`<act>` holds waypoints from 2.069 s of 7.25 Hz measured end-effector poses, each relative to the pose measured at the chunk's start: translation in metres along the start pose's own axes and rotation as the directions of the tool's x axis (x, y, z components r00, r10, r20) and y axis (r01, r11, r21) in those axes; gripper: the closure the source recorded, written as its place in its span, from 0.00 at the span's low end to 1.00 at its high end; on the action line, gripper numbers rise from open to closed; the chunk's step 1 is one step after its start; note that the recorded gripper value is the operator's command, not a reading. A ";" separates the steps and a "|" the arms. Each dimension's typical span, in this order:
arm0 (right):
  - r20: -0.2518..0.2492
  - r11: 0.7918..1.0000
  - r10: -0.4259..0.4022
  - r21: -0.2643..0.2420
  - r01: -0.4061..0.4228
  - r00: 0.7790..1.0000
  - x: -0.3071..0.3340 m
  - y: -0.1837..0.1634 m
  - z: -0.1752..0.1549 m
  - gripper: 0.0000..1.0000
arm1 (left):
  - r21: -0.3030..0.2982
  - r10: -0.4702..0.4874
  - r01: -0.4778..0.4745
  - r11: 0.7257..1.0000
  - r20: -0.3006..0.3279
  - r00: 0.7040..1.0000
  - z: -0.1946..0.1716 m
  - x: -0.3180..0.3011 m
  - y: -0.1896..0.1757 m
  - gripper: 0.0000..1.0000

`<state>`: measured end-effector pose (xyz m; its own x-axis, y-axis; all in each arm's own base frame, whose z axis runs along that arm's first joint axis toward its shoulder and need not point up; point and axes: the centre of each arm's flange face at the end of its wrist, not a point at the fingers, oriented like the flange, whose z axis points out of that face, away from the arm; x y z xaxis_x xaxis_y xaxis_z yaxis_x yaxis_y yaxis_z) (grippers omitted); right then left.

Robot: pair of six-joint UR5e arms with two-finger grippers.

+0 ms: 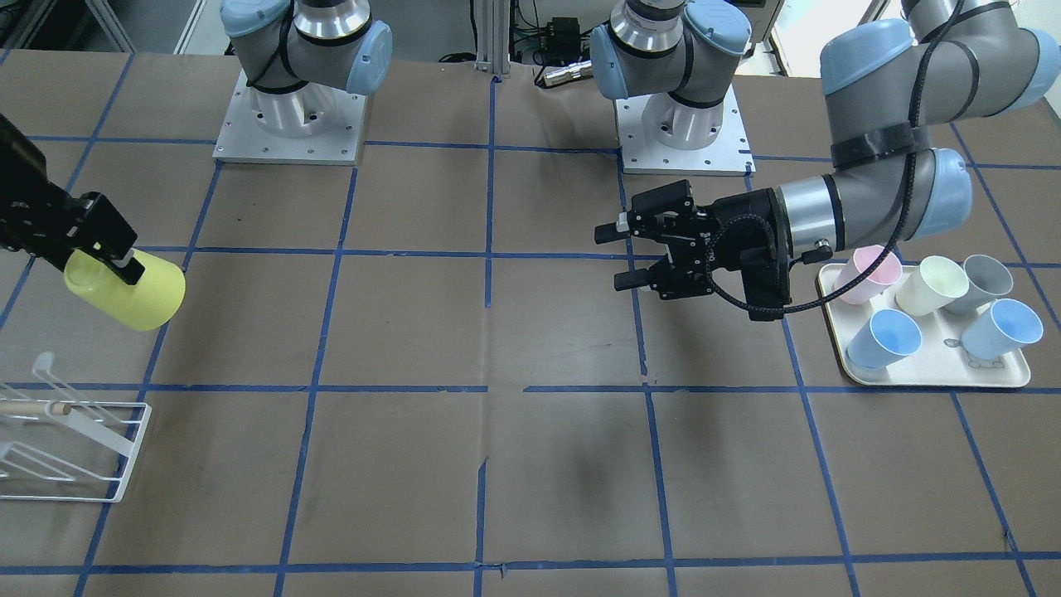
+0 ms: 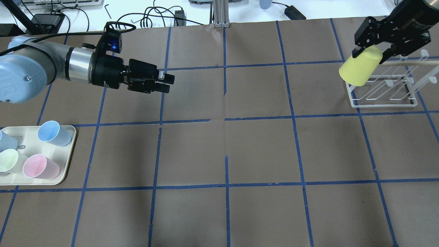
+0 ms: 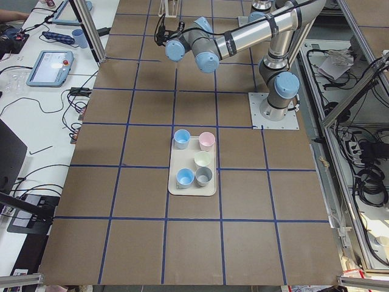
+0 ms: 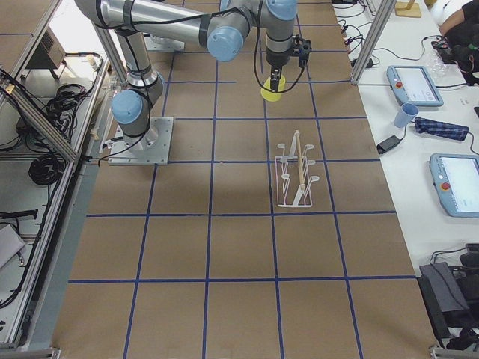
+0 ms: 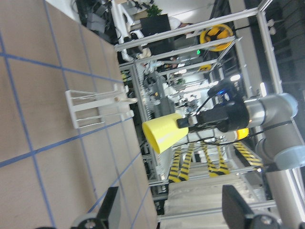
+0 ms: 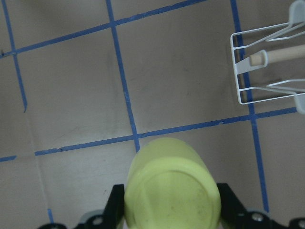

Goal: Transfer IKEA cup to right arm and place on rack

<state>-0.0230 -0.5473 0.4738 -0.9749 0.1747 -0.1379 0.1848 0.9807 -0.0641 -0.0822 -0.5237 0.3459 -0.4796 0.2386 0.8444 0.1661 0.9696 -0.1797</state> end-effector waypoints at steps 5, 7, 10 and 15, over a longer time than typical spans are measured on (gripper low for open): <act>-0.196 0.985 -0.145 0.062 0.160 0.970 0.083 -0.034 0.044 0.98 | -0.212 0.072 0.092 0.973 0.657 0.751 -0.045 -0.009 -0.002 0.03; -0.191 0.984 -0.156 0.059 0.170 0.969 0.101 -0.034 0.064 0.98 | -0.240 0.131 0.098 0.966 0.780 0.612 -0.048 0.044 -0.027 0.00; -0.182 0.983 -0.159 0.062 0.172 0.970 0.106 -0.030 0.089 0.73 | -0.200 0.122 0.101 0.975 0.853 0.508 -0.024 0.119 -0.033 0.00; -0.162 0.982 -0.162 0.068 0.174 0.973 0.113 -0.042 0.123 0.00 | -0.071 -0.006 0.124 0.990 0.845 0.535 -0.040 0.170 0.001 0.00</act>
<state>-0.1259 -0.5800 0.3394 -0.9990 0.0257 0.0359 0.0198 0.9879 -0.1540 -0.1292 -0.4839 0.5095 -0.9855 0.1674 0.0264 0.1664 0.9854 -0.0373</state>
